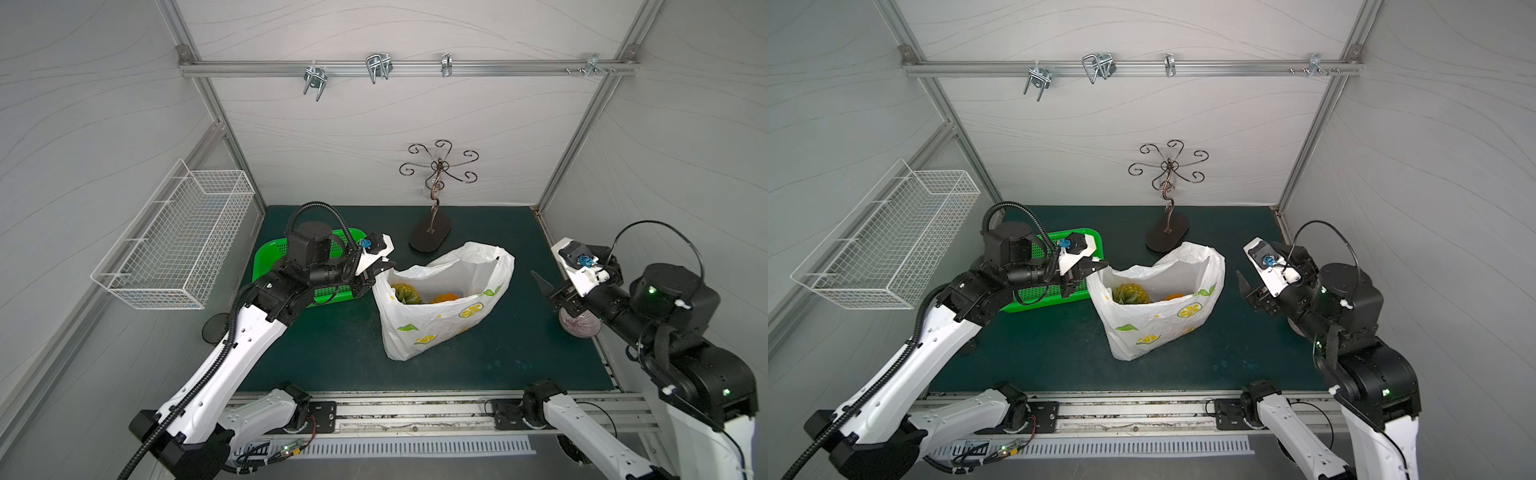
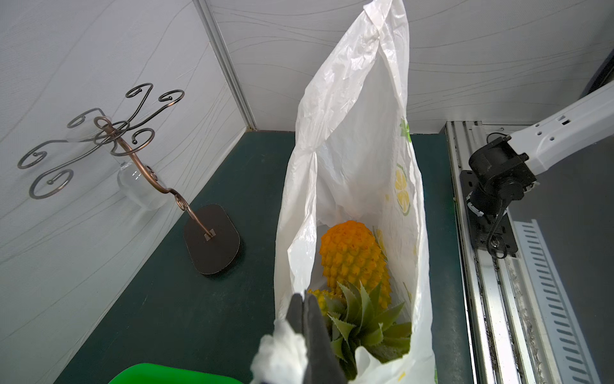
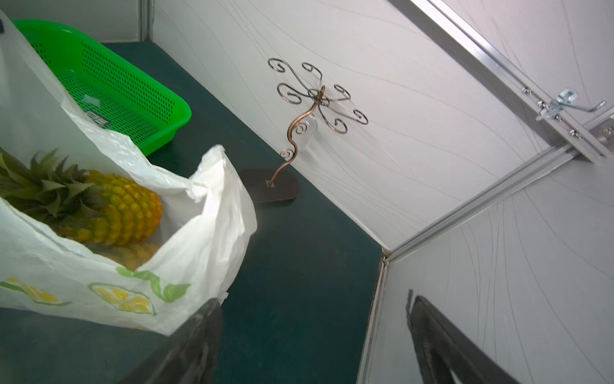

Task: Place the pineapple into a plastic bag & tie a knot
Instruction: Cross the plastic bag at the center of the board.

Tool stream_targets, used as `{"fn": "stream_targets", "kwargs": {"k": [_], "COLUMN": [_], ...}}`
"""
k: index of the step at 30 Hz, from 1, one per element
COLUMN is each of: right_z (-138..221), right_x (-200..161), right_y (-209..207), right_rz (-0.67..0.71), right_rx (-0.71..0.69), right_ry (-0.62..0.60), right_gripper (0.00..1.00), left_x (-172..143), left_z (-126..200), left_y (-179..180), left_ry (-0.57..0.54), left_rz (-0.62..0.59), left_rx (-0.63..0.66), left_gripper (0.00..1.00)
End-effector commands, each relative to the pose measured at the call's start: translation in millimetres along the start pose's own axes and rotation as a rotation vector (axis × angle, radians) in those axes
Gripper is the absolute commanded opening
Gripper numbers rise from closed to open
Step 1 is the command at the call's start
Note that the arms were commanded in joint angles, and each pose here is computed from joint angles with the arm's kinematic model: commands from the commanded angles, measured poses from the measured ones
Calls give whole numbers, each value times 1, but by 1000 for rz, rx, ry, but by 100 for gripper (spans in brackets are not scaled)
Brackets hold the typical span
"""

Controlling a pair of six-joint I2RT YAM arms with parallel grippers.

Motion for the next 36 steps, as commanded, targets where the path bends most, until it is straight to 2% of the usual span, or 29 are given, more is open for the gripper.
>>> {"fn": "stream_targets", "kwargs": {"k": [1, 3, 7, 12, 13, 17, 19, 21, 25, 26, 29, 31, 36], "right_z": [-22, -30, -49, -71, -72, -71, -71, -69, -62, -60, -54, -52, -47], "right_x": [-32, -28, -5, 18, 22, 31, 30, 28, 22, 21, 18, 17, 17], "right_y": [15, 27, 38, 51, 54, 70, 74, 76, 79, 79, 78, 77, 74], "right_rz": [51, 74, 132, 198, 201, 208, 213, 206, 183, 178, 155, 142, 133], "right_rx": [86, 184, 288, 441, 474, 605, 615, 621, 625, 621, 587, 565, 542], "right_ry": [163, 122, -17, -135, -164, -253, -260, -261, -250, -250, -255, -261, -262], "right_gripper": [90, 90, 93, 87, 83, 55, 39, 30, 2, 0, 0, 0, 0], "left_x": [37, 36, 34, 36, 36, 37, 37, 37, 36, 36, 34, 33, 27], "left_z": [19, 19, 18, 18, 18, 16, 15, 14, 16, 18, 23, 27, 39], "left_y": [1, 0, 0, -3, -3, -2, -1, 1, 3, 3, -4, -10, -21], "left_ry": [-119, -113, -107, -119, -122, -127, -129, -126, -117, -116, -114, -120, -111], "left_rz": [-137, -143, -150, -161, -161, -160, -158, -152, -111, -89, -36, -7, 46], "left_rx": [26, 21, 15, -8, -13, -14, -11, -2, 26, 28, 18, 14, 23], "left_gripper": [0, 0, 0, 0, 0, 0, 0, 0, 0, 0, 23, 42, 57]}}
Point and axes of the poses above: each gripper's point midway between its finger pads, its own z axis back along the fingers, its own y axis along the line the jaws close on, x = y × z, the point moved 4 cm from there along z, back along the fingers, and after that the axes turned 7 degrees about -z, right-handed, at the moved point
